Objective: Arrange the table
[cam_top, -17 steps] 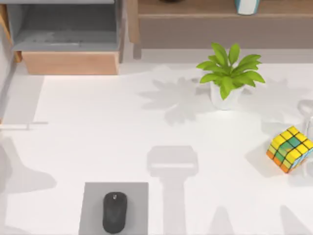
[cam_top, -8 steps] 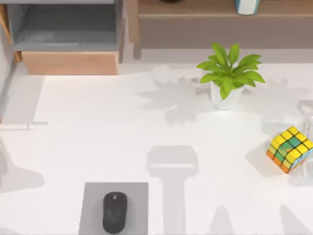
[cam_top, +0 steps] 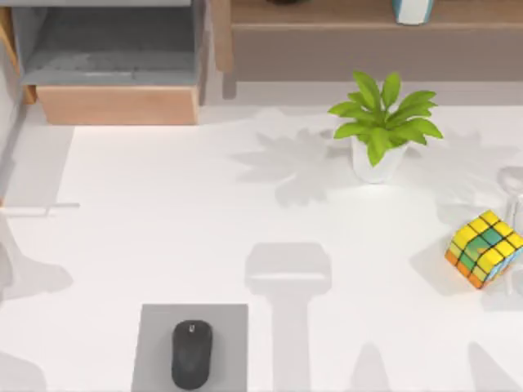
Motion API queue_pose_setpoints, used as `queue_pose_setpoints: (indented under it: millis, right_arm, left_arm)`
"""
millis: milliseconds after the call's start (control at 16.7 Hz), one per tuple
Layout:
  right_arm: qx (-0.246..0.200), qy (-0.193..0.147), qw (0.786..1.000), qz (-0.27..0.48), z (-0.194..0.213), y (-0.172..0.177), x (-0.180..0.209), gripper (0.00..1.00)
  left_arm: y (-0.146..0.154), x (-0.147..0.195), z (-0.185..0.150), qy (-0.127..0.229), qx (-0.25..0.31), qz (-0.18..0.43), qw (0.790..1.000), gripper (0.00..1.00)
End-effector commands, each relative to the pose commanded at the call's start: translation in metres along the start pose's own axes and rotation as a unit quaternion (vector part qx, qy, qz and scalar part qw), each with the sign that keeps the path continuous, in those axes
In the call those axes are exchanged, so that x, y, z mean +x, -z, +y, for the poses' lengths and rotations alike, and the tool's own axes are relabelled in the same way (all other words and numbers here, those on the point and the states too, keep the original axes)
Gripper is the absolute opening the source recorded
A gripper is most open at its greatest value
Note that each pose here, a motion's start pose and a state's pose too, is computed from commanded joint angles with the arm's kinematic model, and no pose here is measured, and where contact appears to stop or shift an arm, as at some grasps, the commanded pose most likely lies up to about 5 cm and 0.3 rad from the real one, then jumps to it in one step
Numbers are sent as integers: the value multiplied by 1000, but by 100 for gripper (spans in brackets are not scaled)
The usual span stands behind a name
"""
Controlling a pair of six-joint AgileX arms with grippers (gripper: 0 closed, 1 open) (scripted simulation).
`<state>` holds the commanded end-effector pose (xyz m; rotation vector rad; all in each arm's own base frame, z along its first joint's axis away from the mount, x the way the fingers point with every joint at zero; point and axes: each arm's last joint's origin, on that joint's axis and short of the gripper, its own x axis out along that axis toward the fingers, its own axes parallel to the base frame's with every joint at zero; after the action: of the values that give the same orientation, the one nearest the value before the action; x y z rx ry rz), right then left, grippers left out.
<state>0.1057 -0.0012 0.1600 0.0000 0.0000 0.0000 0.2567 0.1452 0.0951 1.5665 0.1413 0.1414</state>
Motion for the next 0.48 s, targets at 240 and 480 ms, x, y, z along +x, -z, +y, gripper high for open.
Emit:
queue_pose_setpoints:
  millis: [240, 480]
  right_arm:
    - [0, 0, 1000, 0, 0, 0, 0, 100]
    - [0, 0, 1000, 0, 0, 0, 0, 100]
  left_arm:
    - [0, 0, 0, 0, 0, 0, 1000, 77]
    - [0, 0, 0, 0, 0, 0, 1000, 47]
